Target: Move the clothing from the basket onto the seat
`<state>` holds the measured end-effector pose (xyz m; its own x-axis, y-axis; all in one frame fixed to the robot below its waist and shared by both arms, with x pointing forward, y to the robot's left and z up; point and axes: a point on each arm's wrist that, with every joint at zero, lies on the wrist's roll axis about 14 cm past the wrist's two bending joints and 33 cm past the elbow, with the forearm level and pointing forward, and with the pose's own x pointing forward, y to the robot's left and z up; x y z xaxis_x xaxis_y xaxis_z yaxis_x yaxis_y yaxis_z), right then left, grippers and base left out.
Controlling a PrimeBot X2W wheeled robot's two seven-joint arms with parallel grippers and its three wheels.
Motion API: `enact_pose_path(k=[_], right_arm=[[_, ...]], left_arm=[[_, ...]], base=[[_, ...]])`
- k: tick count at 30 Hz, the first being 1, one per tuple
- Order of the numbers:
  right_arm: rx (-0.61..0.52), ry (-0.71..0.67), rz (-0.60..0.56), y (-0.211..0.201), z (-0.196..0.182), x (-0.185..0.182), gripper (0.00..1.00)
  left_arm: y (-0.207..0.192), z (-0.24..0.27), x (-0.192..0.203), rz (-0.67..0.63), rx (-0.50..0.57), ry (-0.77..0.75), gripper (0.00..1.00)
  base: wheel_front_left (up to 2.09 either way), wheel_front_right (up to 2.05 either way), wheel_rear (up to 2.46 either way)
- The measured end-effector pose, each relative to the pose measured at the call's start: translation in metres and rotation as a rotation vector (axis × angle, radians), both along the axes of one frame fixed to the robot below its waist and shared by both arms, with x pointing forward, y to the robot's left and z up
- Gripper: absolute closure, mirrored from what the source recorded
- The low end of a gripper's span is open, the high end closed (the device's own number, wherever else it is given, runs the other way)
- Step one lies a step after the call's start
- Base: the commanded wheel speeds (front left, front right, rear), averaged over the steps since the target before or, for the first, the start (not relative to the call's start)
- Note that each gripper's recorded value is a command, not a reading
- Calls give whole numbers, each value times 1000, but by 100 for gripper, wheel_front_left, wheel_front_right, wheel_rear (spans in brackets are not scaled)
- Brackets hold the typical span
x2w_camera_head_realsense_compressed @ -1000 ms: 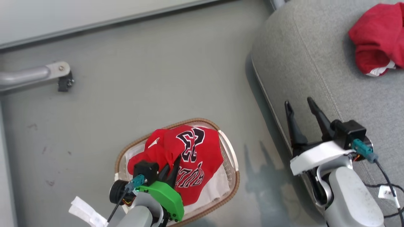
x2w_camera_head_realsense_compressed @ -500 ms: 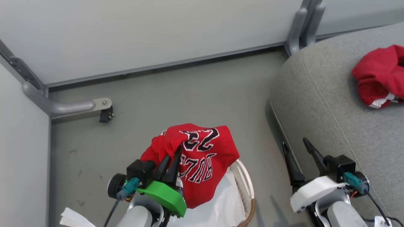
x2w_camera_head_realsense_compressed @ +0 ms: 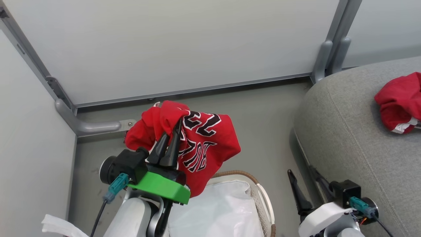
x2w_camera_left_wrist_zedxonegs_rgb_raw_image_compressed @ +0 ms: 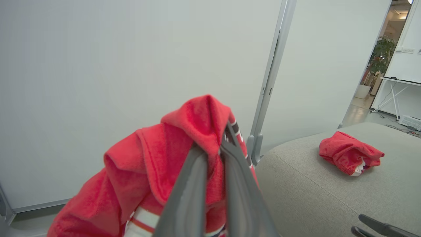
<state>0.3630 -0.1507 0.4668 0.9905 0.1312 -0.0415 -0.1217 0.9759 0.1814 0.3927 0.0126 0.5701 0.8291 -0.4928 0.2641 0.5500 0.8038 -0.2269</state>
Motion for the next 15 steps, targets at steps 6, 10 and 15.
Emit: enact_pose_path(k=[6, 10, 15], right_arm=[[-20, 0, 142, 44, -1, -4, 0], [-42, -45, 307, 91, 13, -3, 0], [-56, -95, 463, 135, 30, 1, 0]], left_arm=[[2, 9, -3, 5, -11, -22, 100], [2, 12, -5, 2, -18, -30, 100], [0, 12, -6, -7, -28, -27, 100]], base=[[0, 0, 0], [0, 0, 0], [0, 0, 0]])
